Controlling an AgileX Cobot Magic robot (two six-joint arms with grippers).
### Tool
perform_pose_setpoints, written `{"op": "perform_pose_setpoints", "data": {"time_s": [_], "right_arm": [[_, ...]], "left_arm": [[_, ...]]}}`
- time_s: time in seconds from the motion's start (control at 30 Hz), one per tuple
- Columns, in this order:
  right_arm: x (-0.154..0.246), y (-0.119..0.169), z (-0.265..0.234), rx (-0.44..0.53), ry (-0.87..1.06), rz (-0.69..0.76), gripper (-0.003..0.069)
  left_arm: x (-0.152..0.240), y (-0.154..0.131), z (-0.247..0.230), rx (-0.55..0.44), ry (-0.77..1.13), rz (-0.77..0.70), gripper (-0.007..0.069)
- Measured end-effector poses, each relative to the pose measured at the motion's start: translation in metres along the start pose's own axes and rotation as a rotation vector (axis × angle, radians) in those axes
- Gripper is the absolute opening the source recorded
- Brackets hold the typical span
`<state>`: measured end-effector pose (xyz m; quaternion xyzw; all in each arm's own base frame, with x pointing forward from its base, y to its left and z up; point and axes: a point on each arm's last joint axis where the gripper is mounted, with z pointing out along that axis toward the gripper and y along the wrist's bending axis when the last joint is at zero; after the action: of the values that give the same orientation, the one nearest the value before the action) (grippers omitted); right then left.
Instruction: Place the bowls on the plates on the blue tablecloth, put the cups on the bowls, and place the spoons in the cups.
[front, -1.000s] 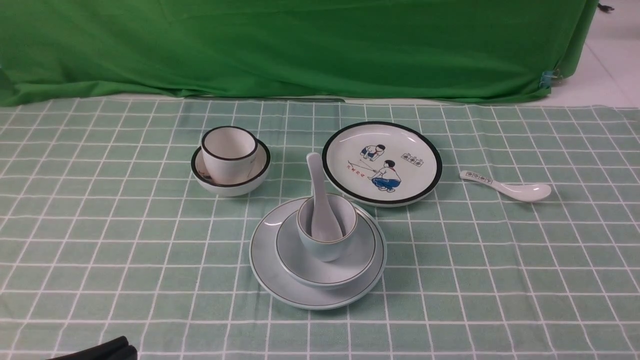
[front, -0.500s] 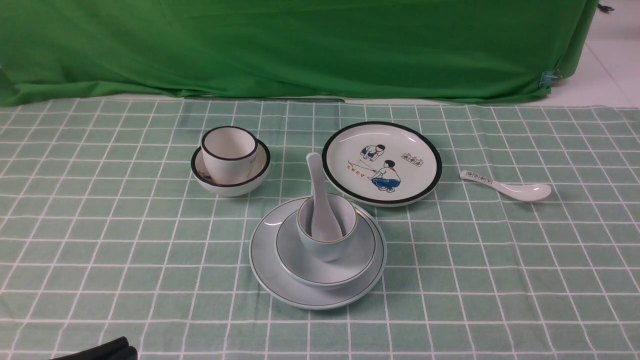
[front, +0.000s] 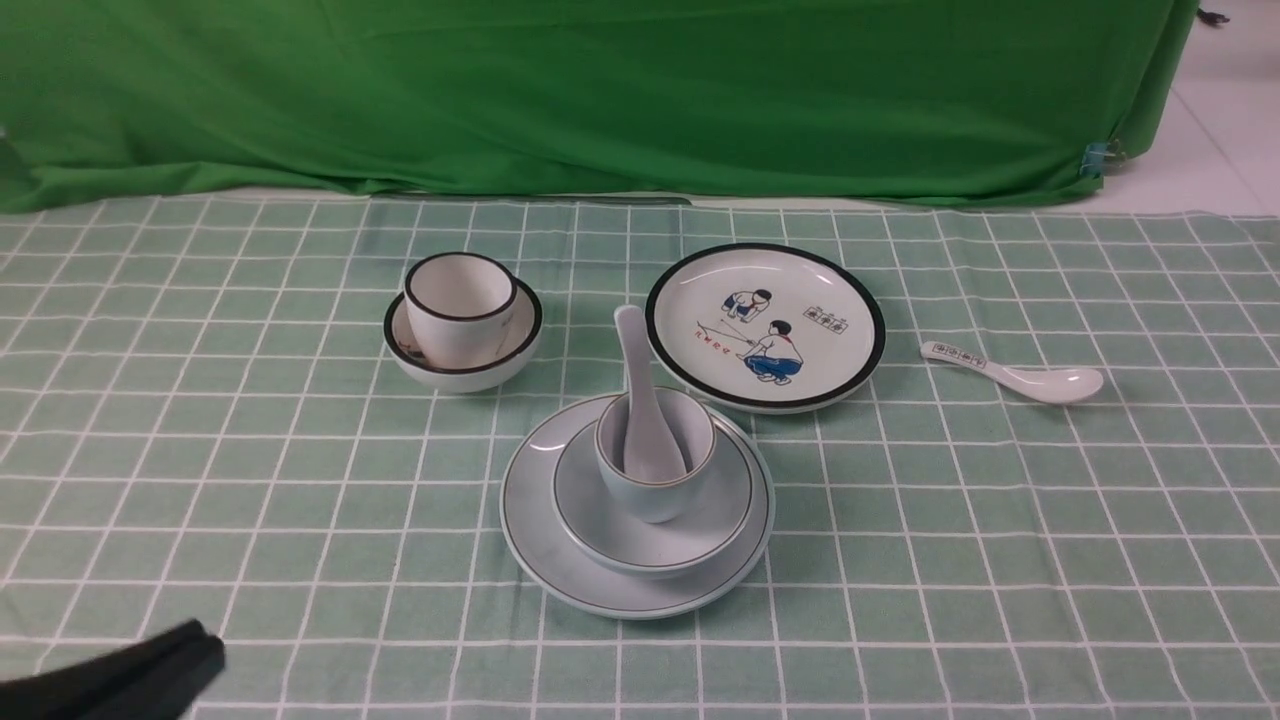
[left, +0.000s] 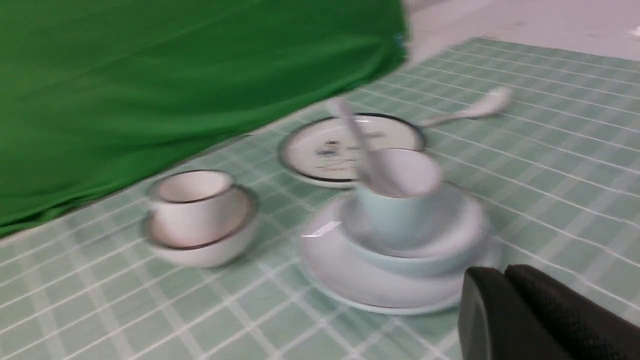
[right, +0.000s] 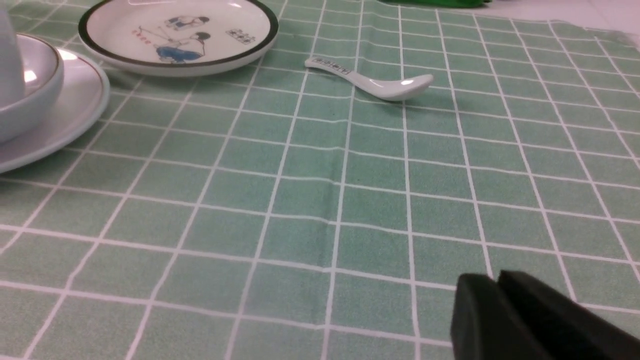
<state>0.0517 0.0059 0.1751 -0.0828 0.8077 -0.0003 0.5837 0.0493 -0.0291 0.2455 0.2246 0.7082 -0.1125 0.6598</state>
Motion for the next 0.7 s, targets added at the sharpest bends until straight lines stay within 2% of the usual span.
{"op": "perform_pose_setpoints", "data": {"time_s": [0.1,0.13,0.17,0.33,0.5,0.7], "right_arm": [[0.0,0.0,0.0,0.0,0.0,0.0,0.0087],[0.0,0.0,0.0,0.0,0.0,0.0,0.0087],[0.0,0.0,0.0,0.0,0.0,0.0,0.0088],[0.0,0.0,0.0,0.0,-0.001,0.0,0.01],[0.0,0.0,0.0,0.0,-0.001,0.0,0.0114],[0.0,0.0,0.0,0.001,-0.001,0.0,0.0129]], "left_arm": [[0.006,0.009,-0.002,-0.163,-0.003,-0.047,0.001],[0.007,0.01,-0.003,-0.173,-0.004,-0.054,0.001],[0.017,0.013,-0.005,-0.276,0.001,-0.073,0.001],[0.053,0.017,-0.001,-0.415,0.082,-0.147,0.001],[0.062,0.017,0.0,-0.443,0.111,-0.232,0.001],[0.063,0.017,0.0,-0.443,0.112,-0.238,0.001]]}}
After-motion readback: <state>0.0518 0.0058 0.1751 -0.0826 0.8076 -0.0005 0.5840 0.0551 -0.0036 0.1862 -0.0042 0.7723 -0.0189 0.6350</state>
